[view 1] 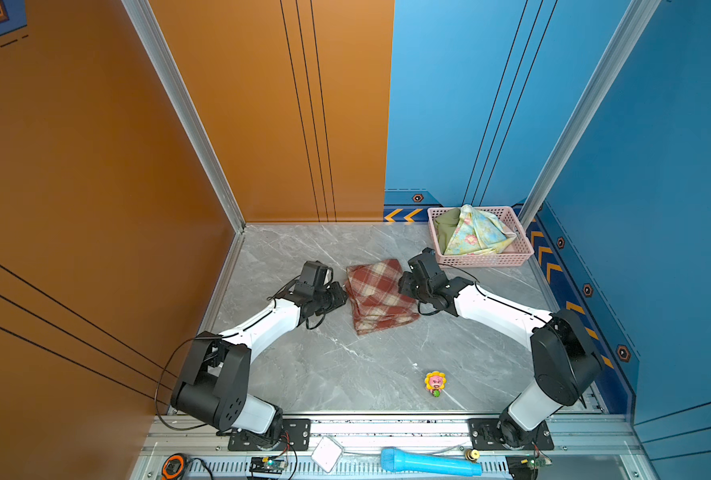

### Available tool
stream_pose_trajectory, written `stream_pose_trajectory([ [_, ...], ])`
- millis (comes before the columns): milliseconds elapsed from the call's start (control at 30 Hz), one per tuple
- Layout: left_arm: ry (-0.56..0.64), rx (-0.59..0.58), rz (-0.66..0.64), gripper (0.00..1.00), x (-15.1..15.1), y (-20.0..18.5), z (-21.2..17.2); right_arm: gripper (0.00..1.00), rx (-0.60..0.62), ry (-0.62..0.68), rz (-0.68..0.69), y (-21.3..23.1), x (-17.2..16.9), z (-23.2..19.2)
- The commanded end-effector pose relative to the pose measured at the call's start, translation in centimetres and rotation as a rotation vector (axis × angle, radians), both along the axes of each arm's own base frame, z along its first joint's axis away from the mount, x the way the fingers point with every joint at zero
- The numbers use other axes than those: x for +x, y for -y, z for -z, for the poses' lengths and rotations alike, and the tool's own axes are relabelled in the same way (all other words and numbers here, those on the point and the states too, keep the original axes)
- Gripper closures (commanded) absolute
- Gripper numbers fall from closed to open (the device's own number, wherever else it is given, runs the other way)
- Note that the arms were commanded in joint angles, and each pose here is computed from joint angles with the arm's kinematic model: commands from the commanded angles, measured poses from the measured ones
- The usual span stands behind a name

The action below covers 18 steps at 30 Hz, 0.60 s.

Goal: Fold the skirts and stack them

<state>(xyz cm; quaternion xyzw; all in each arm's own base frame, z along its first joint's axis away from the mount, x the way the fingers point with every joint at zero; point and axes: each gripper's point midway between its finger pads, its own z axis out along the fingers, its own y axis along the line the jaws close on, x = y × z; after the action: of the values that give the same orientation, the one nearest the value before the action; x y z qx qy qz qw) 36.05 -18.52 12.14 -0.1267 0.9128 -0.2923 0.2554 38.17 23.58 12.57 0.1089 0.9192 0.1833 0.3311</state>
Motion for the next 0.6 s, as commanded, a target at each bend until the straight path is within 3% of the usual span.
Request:
stream_pose_trajectory([
  [0, -0.015, 0.052, 0.084, 0.72, 0.5, 1.9, 0.1, 0.48, 0.031, 0.095, 0.012, 0.2, 0.6, -1.3],
  [133, 0.013, 0.037, 0.147, 0.73, 2.9, 5.1, -0.5, 0.52, 0.016, 0.120, 0.011, 0.5, 0.7, -0.2],
  [433, 0.013, -0.001, 0.255, 0.73, 7.6, 11.0, 2.1, 0.52, -0.013, 0.154, -0.005, -1.3, -0.3, 2.0],
  [567, -0.017, 0.024, 0.256, 0.74, 8.6, 11.0, 4.7, 0.55, -0.024, 0.128, -0.016, -2.9, -1.9, 4.3],
])
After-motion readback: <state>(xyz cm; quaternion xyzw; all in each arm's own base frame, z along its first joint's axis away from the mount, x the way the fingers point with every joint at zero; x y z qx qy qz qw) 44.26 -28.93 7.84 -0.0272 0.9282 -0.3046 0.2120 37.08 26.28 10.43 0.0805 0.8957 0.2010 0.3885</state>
